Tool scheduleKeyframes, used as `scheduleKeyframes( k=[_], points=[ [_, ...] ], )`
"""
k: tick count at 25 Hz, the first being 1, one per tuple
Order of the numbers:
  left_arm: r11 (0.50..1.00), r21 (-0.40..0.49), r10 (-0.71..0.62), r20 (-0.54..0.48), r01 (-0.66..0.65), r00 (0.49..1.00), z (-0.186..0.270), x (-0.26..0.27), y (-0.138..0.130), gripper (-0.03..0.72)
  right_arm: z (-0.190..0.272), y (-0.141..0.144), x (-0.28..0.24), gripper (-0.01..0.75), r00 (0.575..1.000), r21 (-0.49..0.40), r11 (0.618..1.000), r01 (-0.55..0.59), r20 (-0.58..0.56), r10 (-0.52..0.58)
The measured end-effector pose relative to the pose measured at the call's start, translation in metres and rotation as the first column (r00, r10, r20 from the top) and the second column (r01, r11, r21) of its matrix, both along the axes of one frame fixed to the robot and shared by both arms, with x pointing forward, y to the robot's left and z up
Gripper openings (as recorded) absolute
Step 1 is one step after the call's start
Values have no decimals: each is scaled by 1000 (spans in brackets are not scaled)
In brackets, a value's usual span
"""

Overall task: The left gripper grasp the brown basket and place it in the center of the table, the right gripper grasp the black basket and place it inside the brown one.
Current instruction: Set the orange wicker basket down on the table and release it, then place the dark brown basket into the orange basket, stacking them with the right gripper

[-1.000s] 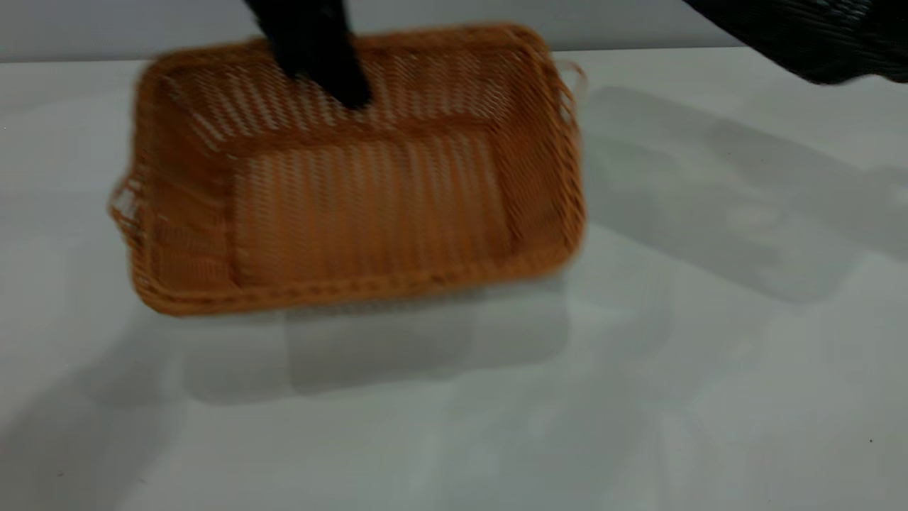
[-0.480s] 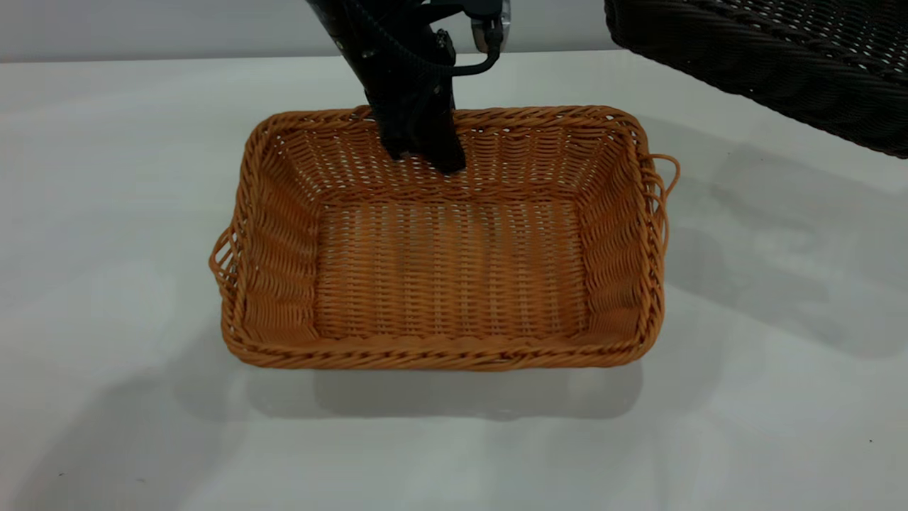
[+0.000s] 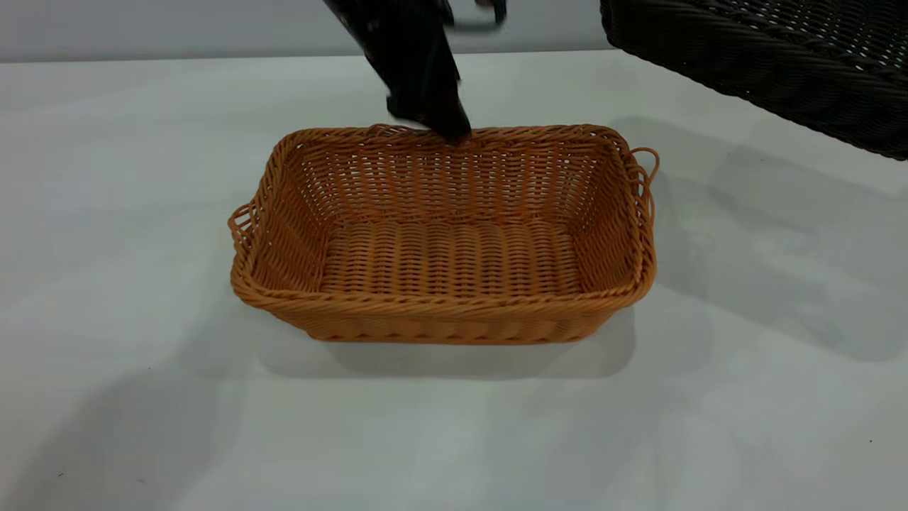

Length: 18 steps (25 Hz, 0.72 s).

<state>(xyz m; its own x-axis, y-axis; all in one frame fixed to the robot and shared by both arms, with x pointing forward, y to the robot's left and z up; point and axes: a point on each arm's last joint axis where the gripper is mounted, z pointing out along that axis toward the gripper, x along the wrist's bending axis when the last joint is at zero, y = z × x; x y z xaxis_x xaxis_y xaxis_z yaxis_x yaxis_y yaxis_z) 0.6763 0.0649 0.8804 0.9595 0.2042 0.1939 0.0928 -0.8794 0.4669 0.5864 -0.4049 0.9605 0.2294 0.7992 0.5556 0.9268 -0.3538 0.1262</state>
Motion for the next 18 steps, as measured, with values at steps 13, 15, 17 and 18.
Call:
scheduleKeyframes(
  k=[13,15,17,18],
  points=[
    [739,-111,640,-191,-664,744,58,47,176,529,-4,147,14,83,955,-50,956,-290,-77,286],
    [718,-95,661,-216,-689,719,57,46,190,529,-5,175,14,83,948,-75,946,-315,-64,310],
    [712,-83,666,-234,-697,708,57,45,197,530,-5,201,12,83,939,-94,935,-343,-40,341],
    [711,-79,667,-240,-699,706,57,44,199,530,-5,211,11,83,936,-99,931,-352,-28,351]
  ],
)
